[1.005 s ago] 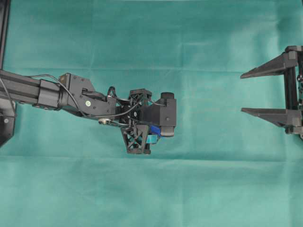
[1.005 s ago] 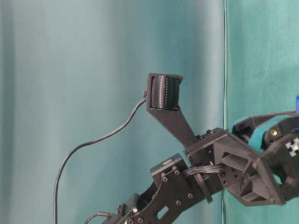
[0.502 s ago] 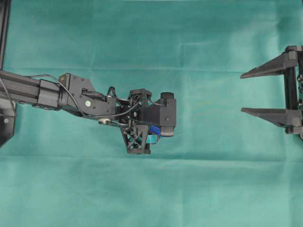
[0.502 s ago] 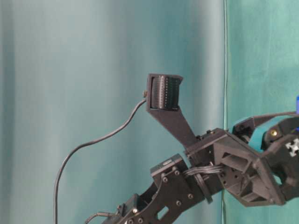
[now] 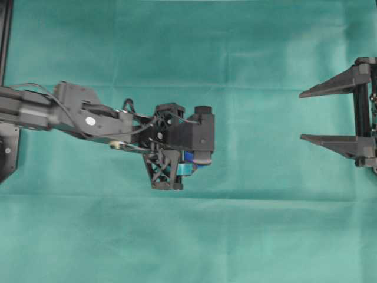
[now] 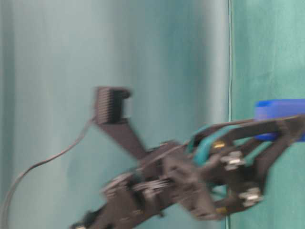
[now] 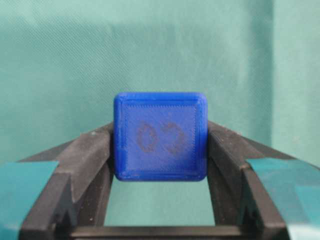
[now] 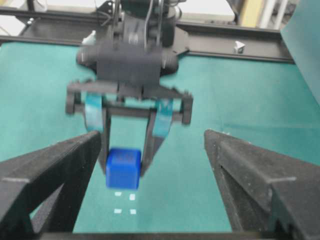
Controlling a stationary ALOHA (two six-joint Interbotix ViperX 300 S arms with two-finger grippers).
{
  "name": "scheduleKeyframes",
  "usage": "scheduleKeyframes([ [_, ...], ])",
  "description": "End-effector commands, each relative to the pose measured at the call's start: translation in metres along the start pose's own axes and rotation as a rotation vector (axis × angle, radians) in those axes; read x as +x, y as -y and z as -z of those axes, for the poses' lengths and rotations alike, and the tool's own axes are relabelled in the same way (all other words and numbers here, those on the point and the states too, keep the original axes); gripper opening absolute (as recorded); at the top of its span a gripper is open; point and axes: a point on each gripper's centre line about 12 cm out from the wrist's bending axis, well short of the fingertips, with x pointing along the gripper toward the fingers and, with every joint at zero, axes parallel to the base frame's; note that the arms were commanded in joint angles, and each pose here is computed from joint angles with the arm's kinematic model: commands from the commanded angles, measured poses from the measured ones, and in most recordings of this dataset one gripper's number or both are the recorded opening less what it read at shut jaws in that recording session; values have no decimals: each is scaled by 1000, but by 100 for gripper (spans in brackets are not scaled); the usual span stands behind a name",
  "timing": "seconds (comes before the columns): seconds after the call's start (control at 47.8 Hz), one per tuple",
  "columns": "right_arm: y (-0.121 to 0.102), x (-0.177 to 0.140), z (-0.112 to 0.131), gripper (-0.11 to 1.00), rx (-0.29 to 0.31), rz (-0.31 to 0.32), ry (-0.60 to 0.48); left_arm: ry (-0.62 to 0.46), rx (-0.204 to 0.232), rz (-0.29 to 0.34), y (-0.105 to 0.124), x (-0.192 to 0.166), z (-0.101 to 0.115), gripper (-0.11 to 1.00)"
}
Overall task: Handover the blue block to the right arm after grasping it with the left arm, then place it in the designated position.
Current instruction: 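Lower the left gripper around the blue cube and close on it, then lift the blue cube with the left gripper and raise it upright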
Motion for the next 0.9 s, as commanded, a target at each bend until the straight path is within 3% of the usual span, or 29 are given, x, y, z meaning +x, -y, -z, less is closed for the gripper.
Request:
scheduleKeyframes([
  [0.0,-1,2,-11,94,-4,-2,26,83,5,1,1,-31,-24,46],
  [0.46,-1,2,-11,94,-3,-2,26,164,12,-10,-3,-96,-72,46],
  [0.879,-1,2,-10,94,-4,-2,23,226,13,-12,-3,-145,-93,46],
])
